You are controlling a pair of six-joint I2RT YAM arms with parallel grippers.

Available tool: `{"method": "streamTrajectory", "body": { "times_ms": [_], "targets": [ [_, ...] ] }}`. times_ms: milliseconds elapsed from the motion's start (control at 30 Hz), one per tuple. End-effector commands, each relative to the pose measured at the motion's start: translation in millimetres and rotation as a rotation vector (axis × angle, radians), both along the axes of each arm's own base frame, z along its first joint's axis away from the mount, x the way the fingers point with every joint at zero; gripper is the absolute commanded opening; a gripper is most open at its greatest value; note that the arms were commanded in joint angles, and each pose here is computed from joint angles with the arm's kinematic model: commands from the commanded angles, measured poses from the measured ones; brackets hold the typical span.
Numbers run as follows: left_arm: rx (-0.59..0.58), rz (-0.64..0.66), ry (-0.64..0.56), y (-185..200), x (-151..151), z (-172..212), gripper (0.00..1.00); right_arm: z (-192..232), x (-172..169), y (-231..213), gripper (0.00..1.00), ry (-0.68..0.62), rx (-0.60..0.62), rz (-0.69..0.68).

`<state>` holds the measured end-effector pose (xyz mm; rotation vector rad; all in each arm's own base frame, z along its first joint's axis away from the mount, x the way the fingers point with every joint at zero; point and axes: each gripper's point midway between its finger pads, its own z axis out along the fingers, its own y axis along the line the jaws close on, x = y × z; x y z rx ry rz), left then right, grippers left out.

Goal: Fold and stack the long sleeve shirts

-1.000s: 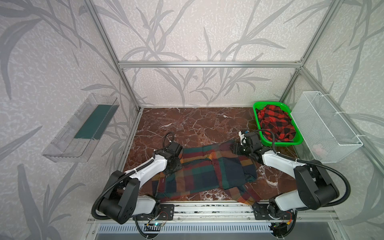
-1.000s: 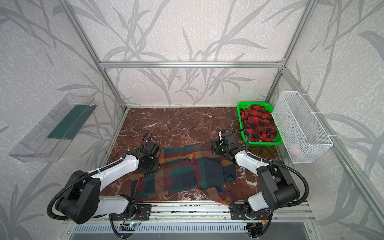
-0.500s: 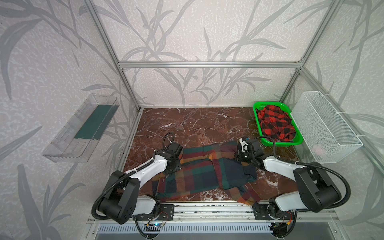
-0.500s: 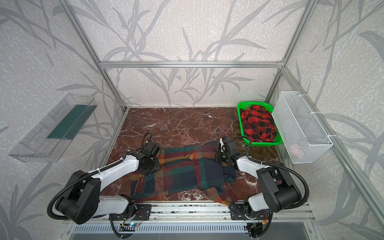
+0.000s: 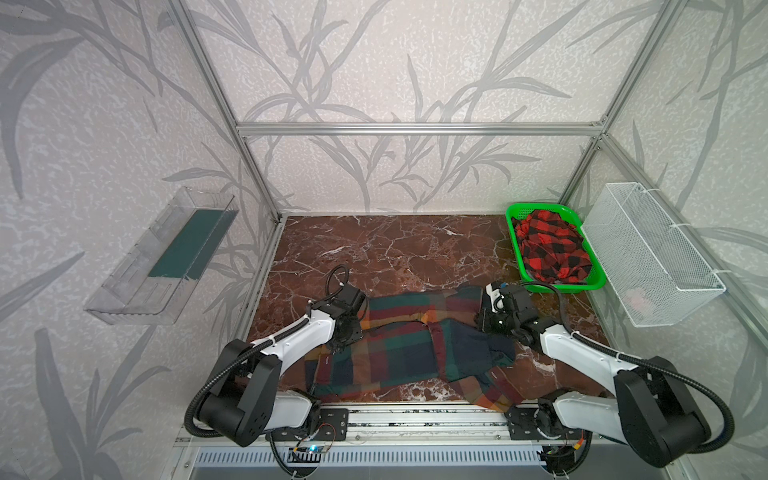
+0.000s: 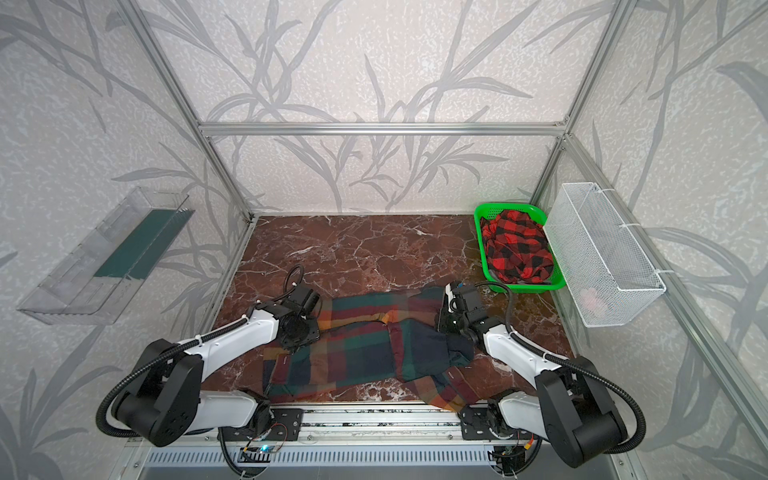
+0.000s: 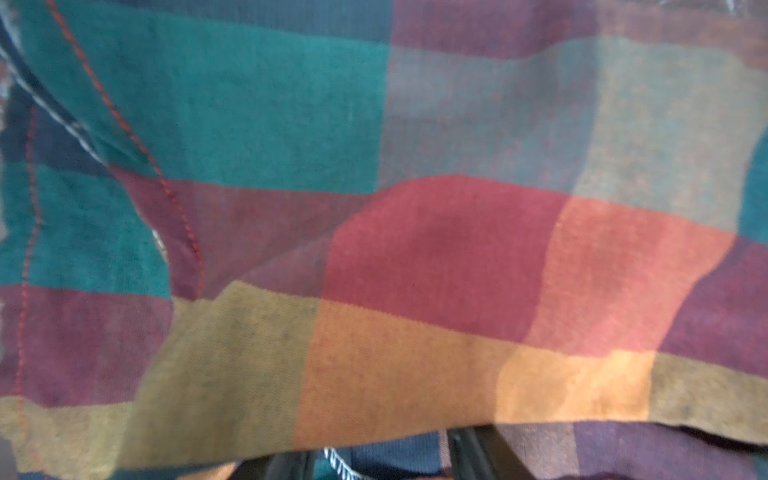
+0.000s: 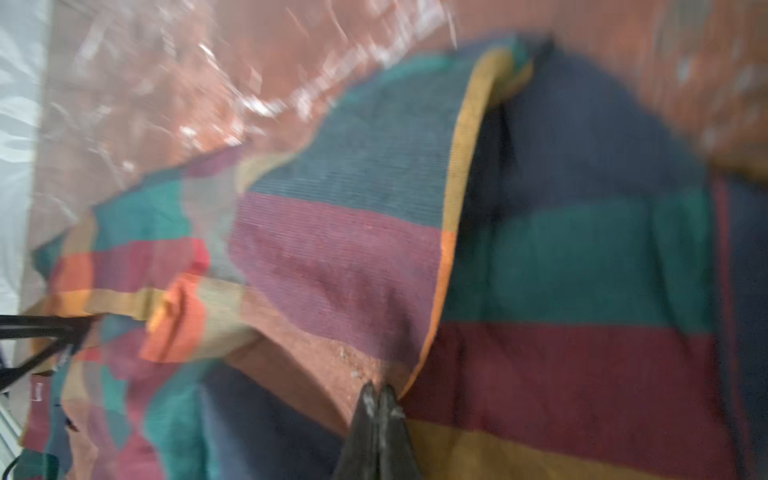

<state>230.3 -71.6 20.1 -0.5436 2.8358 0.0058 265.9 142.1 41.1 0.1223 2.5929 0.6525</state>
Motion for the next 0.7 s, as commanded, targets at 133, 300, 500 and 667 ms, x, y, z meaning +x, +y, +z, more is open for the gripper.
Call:
{"method": "streamTrajectory", "body": {
  "times_ms": [133, 300, 500, 667],
  "targets": [
    [0.039, 0.002, 0.023, 6.5, -4.1, -5.4, 0.50, -2.6, -12.1, -10.7, 0.06, 0.116, -0.063, -0.025],
    [0.061, 0.022, 0.040, 8.4, -0.9, -3.0, 0.50, 57.1, 13.1, -13.2, 0.32, -0.063, -0.050, -0.063],
    [0.061, 0.022, 0.034, 5.3, 7.9, -1.6, 0.50, 91.4, 42.3, 8.2, 0.31, -0.164, 0.075, -0.070],
    [0.094, 0.026, 0.053, 6.8, 14.4, -4.4, 0.50, 55.5, 62.1, 31.0, 0.19, -0.070, 0.135, -0.046]
  ]
}}
